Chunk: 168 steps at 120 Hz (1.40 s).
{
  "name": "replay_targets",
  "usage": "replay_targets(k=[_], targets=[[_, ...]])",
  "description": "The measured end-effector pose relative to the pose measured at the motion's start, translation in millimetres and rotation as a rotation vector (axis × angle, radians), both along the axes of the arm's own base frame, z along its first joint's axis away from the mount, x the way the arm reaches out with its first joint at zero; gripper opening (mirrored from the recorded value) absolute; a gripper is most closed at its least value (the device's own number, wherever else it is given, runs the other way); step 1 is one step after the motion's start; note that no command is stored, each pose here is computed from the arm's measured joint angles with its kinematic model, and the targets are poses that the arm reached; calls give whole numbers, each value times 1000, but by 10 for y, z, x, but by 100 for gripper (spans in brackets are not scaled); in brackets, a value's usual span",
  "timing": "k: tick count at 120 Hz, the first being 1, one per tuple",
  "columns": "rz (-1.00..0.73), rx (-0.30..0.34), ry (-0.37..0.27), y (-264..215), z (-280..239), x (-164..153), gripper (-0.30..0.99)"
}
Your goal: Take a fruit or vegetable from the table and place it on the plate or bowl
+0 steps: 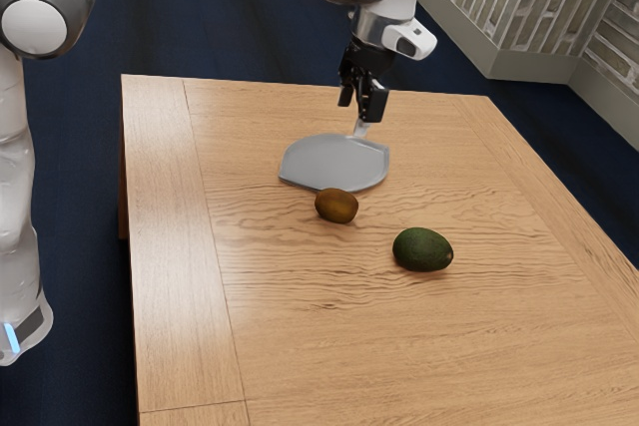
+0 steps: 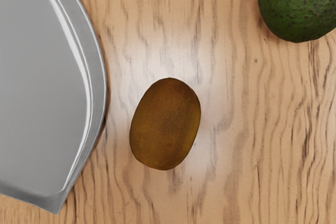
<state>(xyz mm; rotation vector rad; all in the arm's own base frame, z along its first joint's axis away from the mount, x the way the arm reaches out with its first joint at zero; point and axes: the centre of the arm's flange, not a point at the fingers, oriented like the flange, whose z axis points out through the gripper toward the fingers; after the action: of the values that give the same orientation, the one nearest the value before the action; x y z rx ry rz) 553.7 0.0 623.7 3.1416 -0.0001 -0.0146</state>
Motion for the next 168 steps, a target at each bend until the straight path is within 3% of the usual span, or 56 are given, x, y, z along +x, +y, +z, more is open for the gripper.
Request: replay_targets(k=[6, 10, 22, 31, 43, 53, 74, 85, 129, 168], targets=[[-27, 2, -53, 38, 11, 568, 69], [-24, 2, -75, 207, -15, 781, 69], [-6, -39, -46, 768, -498, 1139, 69], [-38, -78, -38, 893, -698, 1224, 69], [-142, -126, -27, 582, -723, 1124, 69], [-212, -156, 29, 350, -969, 951, 69], [-285, -173, 90, 177, -1281, 351, 69], [-338, -177, 96, -9, -1365, 206, 69], [-427, -170, 81, -87, -1423, 146, 69], [-439, -87, 206, 337, -1493, 7, 69]])
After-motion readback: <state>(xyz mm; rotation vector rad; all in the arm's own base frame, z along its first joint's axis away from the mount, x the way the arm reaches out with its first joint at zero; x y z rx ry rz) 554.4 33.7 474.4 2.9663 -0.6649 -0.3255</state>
